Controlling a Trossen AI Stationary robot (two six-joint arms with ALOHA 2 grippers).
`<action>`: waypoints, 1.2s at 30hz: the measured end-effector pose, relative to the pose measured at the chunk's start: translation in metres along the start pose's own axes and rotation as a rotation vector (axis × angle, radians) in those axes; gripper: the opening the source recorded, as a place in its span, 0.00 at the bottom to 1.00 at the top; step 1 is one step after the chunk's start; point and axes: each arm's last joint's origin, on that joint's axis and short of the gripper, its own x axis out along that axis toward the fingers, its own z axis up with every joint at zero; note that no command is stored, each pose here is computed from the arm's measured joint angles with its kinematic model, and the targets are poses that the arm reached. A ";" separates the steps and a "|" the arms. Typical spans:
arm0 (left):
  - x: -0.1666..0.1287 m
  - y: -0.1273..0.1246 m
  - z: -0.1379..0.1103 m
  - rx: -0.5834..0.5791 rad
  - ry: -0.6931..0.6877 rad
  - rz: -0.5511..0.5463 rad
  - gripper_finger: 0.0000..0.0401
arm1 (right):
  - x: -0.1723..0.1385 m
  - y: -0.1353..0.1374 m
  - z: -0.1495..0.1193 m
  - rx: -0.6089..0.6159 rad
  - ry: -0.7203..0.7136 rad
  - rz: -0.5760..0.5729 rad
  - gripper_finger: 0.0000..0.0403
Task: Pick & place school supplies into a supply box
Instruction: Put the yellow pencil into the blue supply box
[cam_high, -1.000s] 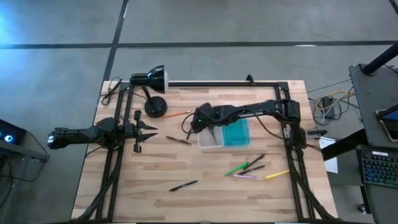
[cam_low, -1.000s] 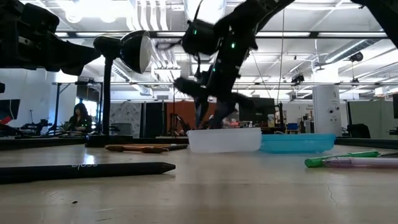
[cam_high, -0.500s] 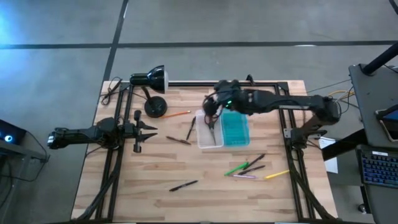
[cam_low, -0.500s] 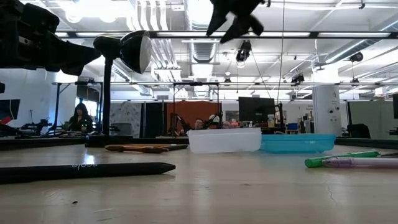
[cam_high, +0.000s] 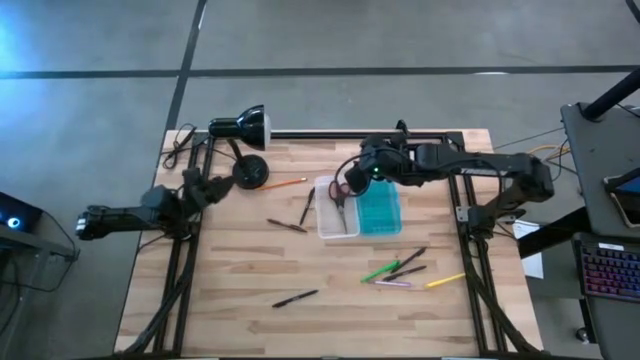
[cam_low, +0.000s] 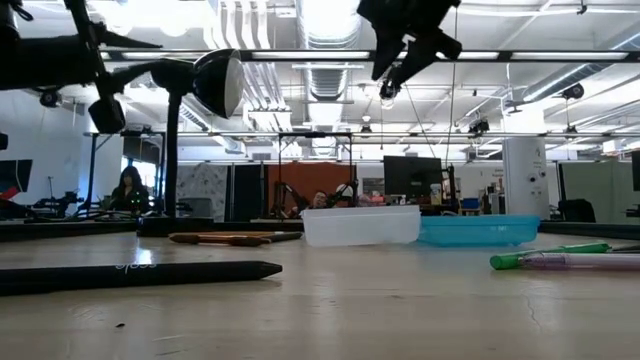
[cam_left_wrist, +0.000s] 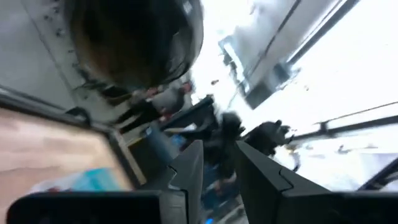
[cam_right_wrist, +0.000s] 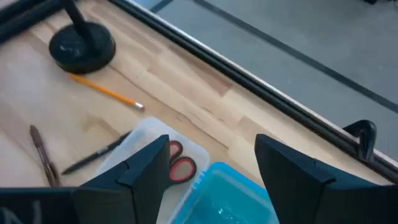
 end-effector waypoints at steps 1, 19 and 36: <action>0.001 -0.001 0.000 -0.014 0.000 -0.009 0.19 | 0.001 0.001 0.000 -0.026 0.002 -0.001 0.56; 0.079 -0.022 -0.027 0.672 0.579 0.402 0.19 | 0.042 -0.025 0.009 -0.275 0.132 0.007 0.56; 0.183 0.053 -0.056 0.989 0.987 0.677 0.19 | 0.057 -0.036 0.001 -0.284 0.170 -0.026 0.56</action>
